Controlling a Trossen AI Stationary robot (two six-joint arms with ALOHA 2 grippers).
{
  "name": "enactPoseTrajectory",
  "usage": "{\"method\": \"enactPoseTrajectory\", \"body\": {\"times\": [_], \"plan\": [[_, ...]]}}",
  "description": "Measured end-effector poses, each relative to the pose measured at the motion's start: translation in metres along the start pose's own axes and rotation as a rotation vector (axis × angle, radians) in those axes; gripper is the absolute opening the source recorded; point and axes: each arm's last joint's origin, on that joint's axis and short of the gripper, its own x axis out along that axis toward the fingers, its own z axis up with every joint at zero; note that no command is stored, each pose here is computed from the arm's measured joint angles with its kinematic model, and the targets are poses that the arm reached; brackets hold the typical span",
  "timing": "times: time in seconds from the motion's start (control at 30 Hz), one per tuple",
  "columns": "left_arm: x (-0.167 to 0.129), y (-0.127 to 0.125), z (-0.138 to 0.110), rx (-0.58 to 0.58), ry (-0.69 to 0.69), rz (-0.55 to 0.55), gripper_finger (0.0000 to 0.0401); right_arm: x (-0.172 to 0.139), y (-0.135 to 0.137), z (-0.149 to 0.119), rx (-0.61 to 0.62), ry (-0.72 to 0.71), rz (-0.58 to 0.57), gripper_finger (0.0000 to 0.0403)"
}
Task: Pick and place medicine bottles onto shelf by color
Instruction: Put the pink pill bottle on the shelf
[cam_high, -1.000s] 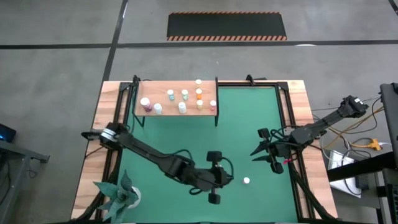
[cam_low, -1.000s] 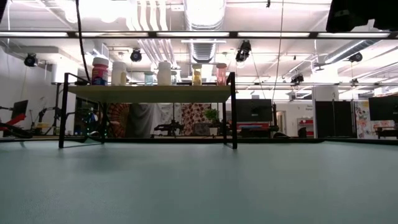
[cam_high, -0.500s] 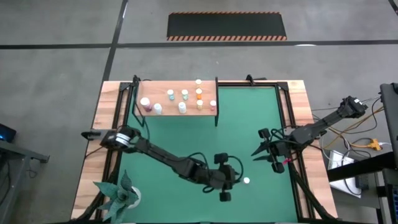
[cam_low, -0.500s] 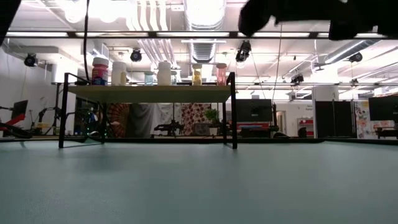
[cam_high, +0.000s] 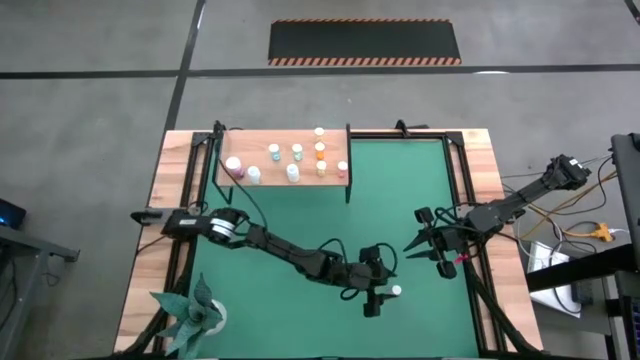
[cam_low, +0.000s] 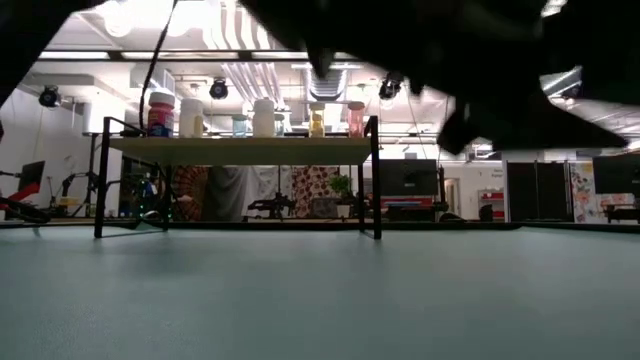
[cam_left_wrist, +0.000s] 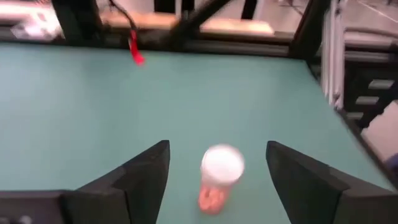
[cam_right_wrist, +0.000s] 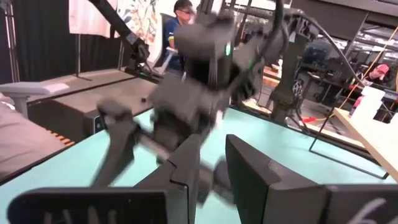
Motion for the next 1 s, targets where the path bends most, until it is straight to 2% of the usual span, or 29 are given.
{"method": "enactPoseTrajectory", "body": {"times": [0.1,0.23,0.47,0.73,0.87,1.0], "plan": [[0.009,0.007,-0.011,-0.009,-0.001,-0.036,0.0241,0.0,0.0,0.0,0.014,0.0,0.0,0.0072],[0.013,0.011,-0.012,-0.018,-0.038,-0.069,0.0228,0.0,0.0,-0.001,0.015,0.002,0.001,0.0074],[0.016,0.011,-0.018,-0.022,-0.024,-0.116,0.0216,0.0,0.0,-0.001,0.018,0.003,0.0,0.0066],[0.02,0.011,-0.026,-0.067,-0.008,-0.117,0.02,0.0,0.0,-0.001,0.021,0.003,0.0,0.007],[0.02,0.011,-0.024,-0.051,-0.029,-0.121,0.0176,0.0,0.0,-0.001,0.023,0.003,0.0,0.0068],[0.02,0.01,-0.025,-0.061,-0.02,-0.12,0.0135,0.0,0.0,-0.001,0.023,0.003,0.0,0.0064]]}}
